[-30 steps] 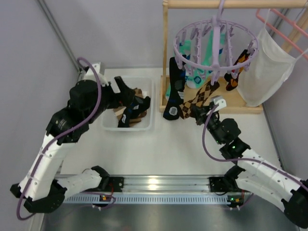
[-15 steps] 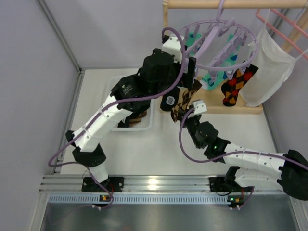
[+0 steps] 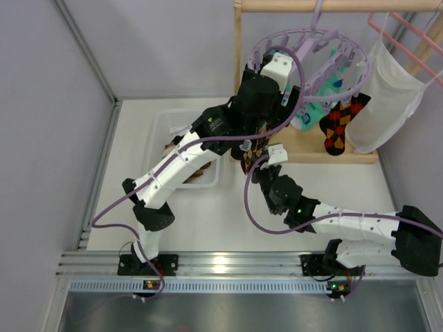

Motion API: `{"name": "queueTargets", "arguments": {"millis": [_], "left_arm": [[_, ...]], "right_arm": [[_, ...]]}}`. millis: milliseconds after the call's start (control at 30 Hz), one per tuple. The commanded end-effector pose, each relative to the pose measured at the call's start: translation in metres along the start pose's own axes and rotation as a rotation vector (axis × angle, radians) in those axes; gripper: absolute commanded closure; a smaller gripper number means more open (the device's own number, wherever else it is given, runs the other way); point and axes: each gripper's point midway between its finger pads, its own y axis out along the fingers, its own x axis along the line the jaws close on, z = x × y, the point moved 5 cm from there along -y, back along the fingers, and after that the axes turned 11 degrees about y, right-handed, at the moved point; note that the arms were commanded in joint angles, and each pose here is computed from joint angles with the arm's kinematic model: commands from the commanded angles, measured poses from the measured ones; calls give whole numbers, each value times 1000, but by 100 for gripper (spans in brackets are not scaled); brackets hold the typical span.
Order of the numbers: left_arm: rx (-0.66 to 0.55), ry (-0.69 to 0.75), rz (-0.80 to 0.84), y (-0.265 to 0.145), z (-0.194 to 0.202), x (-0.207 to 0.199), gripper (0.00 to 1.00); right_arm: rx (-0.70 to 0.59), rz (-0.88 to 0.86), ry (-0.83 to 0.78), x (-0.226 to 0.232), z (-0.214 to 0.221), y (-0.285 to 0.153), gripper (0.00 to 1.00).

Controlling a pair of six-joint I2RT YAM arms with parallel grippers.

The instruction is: Remove the socks clipped to the hanger

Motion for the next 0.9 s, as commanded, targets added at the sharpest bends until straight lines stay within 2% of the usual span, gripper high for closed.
{"name": "queueTargets", "arguments": {"millis": [0,133,367,500,733,867], "left_arm": [[-29,42,-50,8,-5,1,8],[-6,94,-127,17,2,4,17],[9,152,-196,29,8,7,22],[10,174,-210,33,9,7,31],[6,197,-213,37,10,5,58],[9,200,-212,39,11,3,86]], "right_arm": [[-46,-4,15,14,-18,2,100],[-44,-11,-3,20,-18,3,100],[-22,-27,-43,32,-8,6,100],[-18,-31,-48,36,-5,7,100],[-12,-38,-56,38,-2,6,100],[-7,-40,-49,35,3,3,100]]}}
